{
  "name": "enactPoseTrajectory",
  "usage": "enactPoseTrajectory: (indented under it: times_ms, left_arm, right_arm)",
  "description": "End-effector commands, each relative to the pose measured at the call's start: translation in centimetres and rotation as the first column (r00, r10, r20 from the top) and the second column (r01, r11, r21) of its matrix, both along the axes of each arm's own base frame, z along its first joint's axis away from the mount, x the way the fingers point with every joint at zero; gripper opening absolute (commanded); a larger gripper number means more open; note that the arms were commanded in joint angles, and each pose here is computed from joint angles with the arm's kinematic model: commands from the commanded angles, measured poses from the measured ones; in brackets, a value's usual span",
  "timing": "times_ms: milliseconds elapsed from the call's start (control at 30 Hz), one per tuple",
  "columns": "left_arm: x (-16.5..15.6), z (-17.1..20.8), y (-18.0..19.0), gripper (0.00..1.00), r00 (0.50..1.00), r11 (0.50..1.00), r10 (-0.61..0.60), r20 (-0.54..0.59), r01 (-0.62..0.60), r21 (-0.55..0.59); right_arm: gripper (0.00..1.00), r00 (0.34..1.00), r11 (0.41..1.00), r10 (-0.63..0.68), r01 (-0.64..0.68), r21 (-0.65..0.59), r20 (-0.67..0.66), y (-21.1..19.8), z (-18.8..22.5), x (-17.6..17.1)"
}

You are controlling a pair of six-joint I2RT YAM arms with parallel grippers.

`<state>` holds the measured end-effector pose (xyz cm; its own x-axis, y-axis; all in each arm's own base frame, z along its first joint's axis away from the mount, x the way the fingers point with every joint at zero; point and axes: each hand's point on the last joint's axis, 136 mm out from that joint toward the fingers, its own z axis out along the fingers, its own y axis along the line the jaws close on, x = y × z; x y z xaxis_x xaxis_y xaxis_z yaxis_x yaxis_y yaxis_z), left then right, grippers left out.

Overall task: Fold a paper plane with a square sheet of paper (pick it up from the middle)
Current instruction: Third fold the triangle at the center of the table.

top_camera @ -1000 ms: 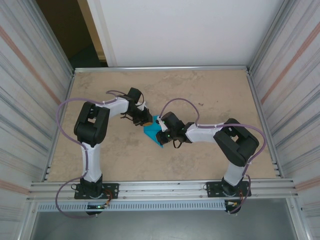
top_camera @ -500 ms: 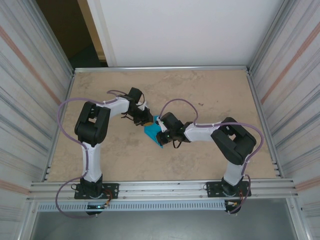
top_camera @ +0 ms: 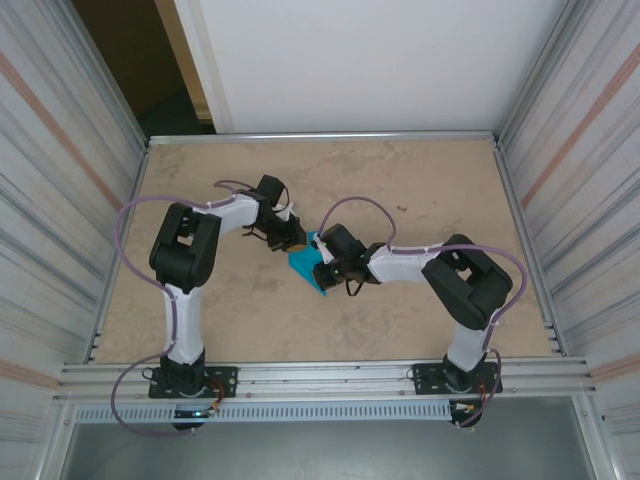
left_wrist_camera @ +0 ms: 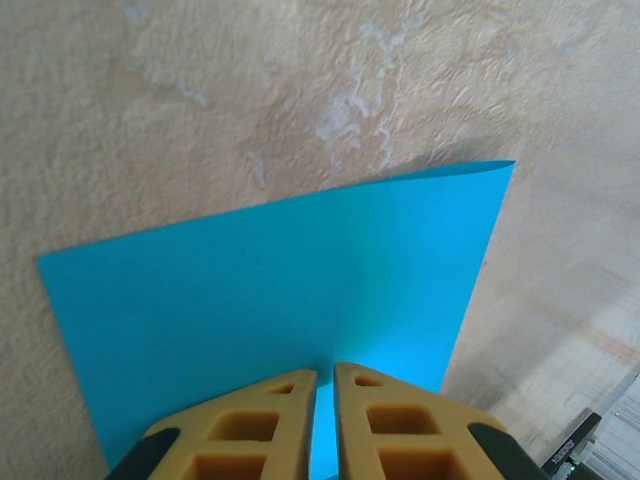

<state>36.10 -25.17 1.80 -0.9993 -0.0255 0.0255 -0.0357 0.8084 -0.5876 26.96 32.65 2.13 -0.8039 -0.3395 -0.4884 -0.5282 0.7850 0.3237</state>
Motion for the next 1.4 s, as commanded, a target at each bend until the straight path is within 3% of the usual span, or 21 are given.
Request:
enactPoseTrajectory:
  times_ms: [0, 767, 967, 1167, 1367]
  left_arm:
    - [-2.0, -3.4, 1.1, 0.14, 0.996, 0.995, -0.019, -0.084, 0.027, 0.095]
    - [-1.7, -2.8, 0.6, 0.14, 0.997, 0.996, -0.028, -0.073, 0.034, 0.077]
    - [-0.1, 0.9, -0.4, 0.18, 1.000, 1.000, -0.020, 0.014, 0.020, 0.005]
    - [1.6, 4.7, -0.2, 0.23, 0.993, 0.993, 0.073, 0.095, -0.063, -0.104]
    - [0.1, 2.7, 0.7, 0.20, 0.997, 0.995, 0.074, 0.038, -0.071, -0.068]
  right_arm:
    - [0.05, 0.999, 0.999, -0.035, 0.035, -0.020, -0.003, -0.2, 0.0, 0.7]
    - [0.06, 0.999, 0.999, -0.011, 0.009, -0.041, -0.049, 0.0, -1.1, 0.1]
    - [0.06, 0.998, 0.999, -0.001, -0.002, -0.045, -0.067, -0.1, -1.3, -0.3]
    - [0.06, 0.997, 0.999, 0.006, -0.008, -0.036, -0.077, 0.1, -1.2, -0.4]
    - [0.06, 0.997, 1.000, 0.012, -0.015, -0.028, -0.081, 0.3, -1.1, -0.5]
